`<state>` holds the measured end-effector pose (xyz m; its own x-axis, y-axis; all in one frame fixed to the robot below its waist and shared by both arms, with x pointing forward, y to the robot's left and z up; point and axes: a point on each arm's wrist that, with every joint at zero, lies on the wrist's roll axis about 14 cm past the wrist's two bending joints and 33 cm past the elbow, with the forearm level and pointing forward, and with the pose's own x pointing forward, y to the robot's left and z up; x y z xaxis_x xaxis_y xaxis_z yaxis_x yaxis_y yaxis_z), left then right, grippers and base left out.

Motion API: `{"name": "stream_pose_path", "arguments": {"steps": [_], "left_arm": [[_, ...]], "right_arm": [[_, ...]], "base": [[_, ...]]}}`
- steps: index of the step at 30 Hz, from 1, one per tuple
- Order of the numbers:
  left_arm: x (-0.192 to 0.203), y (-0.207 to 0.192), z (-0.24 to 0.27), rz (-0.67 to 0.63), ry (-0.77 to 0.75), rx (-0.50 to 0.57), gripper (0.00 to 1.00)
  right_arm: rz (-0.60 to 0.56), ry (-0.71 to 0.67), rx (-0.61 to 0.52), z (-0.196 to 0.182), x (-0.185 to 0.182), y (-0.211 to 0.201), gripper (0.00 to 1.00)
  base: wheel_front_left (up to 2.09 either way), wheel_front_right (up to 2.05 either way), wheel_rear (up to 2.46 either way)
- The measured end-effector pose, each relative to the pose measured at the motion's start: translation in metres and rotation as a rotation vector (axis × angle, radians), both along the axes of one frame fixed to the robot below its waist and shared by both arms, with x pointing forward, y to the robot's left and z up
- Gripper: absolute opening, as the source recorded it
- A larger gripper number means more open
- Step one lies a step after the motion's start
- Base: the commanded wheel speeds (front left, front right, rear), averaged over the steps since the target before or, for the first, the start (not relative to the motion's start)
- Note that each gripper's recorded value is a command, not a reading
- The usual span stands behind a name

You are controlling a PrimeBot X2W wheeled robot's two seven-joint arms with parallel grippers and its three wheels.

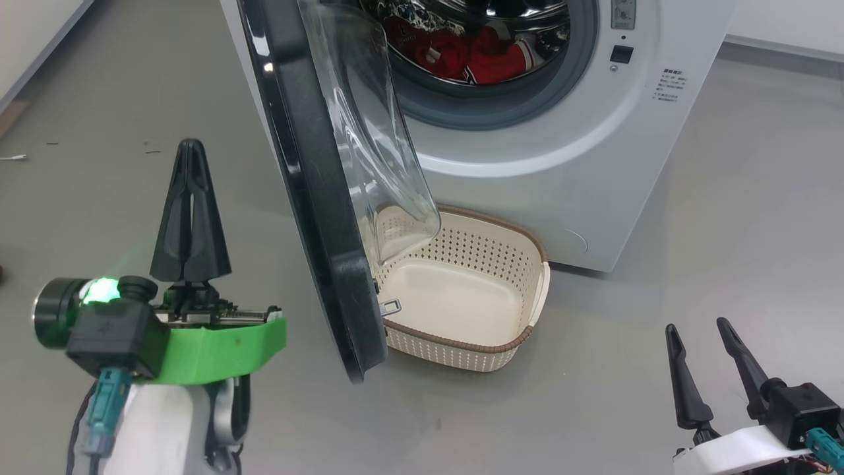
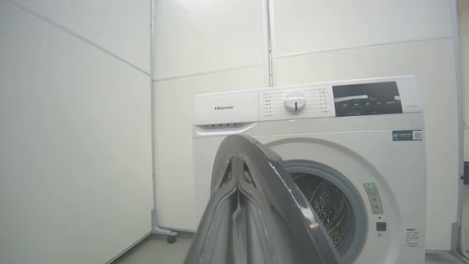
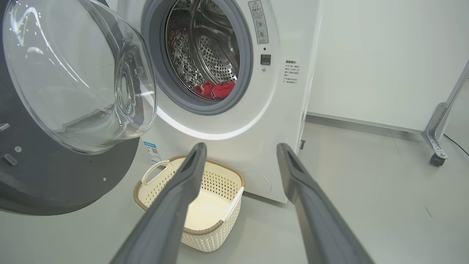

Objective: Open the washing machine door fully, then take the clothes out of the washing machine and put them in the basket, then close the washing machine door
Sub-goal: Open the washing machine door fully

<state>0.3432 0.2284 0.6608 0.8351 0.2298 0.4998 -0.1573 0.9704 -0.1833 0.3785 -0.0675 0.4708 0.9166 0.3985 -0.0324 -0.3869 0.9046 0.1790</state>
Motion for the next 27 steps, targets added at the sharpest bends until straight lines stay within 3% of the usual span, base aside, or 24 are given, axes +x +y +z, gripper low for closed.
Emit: {"name": "stream_pose_path", "arguments": {"steps": [6,14,20,27], "left_arm": [[-0.009,-0.044,0.040,-0.129,-0.132,0.042,0.00],[-0.015,-0.123,0.036,-0.411,-0.129,0.051,0.00],[-0.019,-0.173,-0.005,-0.593,0.033,0.036,0.00],[-0.021,-0.200,-0.060,-0.680,0.253,0.024,0.00]], "right_arm": [[0.004,-0.004,0.000,0.001,-0.003,0.001,1.00],[0.005,-0.002,-0.005,0.000,-0.004,0.000,1.00],[-0.004,0.003,-0.007,-0.002,-0.005,-0.003,1.00],[-0.009,0.008,-0.012,-0.005,-0.005,-0.006,1.00]], "base": [[0.00,0.00,0.00],[0.00,0.00,0.00],[0.00,0.00,0.00],[0.00,0.00,0.00]]}}
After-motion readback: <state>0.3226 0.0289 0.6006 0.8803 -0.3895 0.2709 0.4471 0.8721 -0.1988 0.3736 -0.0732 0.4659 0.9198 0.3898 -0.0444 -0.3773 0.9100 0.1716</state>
